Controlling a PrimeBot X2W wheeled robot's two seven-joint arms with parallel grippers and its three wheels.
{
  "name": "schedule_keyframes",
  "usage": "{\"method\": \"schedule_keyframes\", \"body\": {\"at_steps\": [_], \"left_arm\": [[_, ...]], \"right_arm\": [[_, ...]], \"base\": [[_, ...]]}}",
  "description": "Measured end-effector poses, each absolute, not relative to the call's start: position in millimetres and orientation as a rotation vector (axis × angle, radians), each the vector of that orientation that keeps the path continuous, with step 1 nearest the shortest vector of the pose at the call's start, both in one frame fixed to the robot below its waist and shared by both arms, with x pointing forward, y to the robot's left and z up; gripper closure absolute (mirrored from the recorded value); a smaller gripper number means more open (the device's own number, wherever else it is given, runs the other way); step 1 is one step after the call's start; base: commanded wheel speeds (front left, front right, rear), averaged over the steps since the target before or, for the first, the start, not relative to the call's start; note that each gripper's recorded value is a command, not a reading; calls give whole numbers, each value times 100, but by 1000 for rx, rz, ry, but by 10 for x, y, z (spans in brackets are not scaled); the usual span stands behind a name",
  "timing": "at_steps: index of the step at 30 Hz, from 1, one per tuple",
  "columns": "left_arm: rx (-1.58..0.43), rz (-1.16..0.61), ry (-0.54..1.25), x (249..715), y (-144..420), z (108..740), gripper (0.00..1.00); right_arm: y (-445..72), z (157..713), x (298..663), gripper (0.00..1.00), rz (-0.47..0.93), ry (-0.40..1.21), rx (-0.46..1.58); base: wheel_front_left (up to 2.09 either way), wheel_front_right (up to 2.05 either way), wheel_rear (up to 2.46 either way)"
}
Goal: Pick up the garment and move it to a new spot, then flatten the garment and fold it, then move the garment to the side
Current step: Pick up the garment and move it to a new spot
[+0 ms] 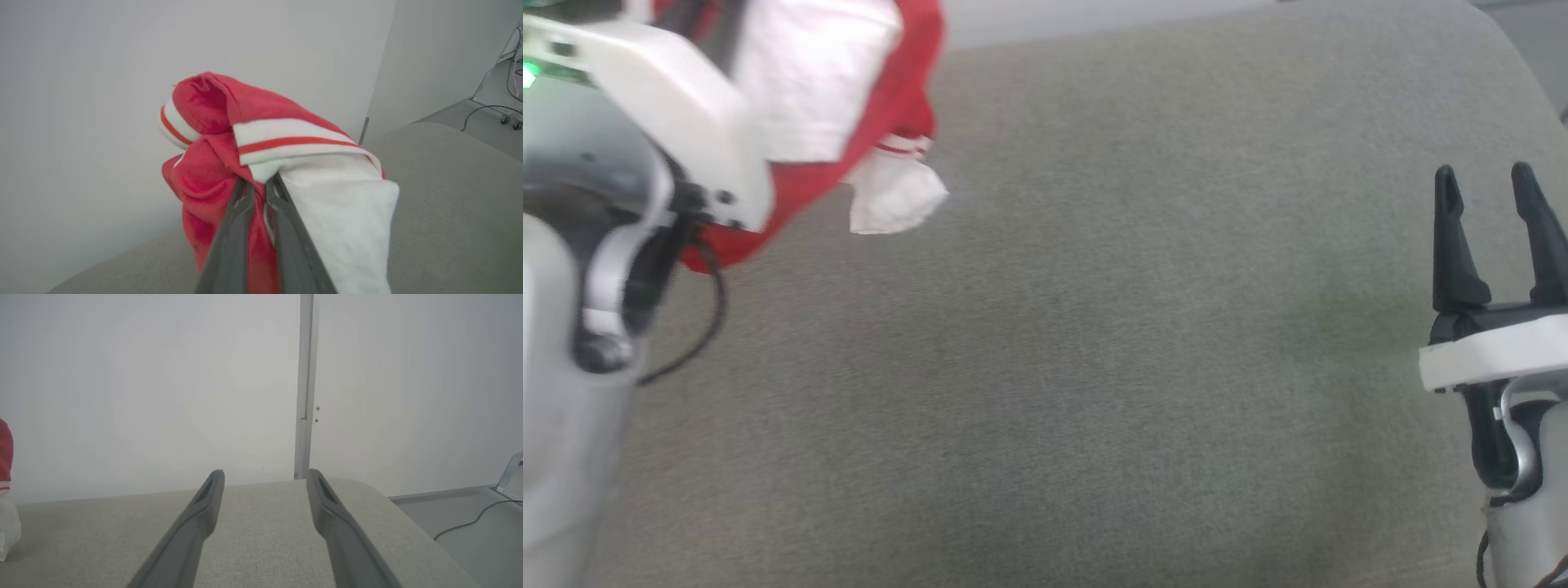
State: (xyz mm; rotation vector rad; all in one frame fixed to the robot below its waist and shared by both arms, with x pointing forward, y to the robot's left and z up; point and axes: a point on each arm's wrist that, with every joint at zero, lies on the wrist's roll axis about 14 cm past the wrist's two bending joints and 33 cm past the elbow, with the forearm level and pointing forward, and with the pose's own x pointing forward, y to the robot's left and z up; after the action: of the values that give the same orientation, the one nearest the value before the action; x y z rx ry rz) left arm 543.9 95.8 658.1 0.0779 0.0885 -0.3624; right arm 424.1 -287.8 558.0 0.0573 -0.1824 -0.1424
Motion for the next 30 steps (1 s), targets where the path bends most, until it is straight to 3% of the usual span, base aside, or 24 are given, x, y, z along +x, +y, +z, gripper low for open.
{"method": "schedule_keyframes", "body": {"at_steps": [8, 19, 30], "left_arm": [[40, -450, 322, 5357, 593, 5771, 100], [30, -460, 747, 4707, 601, 4448, 100], [43, -456, 902, 4489, 676, 3908, 100]], "right_arm": [[-2927, 5296, 4177, 0, -181, -123, 79], [-2772, 5072, 4234, 0, -153, -78, 109], [-2660, 4985, 4337, 0, -116, -59, 115]], "base": [[0, 0, 0], [0, 0, 0], [0, 0, 0]]}}
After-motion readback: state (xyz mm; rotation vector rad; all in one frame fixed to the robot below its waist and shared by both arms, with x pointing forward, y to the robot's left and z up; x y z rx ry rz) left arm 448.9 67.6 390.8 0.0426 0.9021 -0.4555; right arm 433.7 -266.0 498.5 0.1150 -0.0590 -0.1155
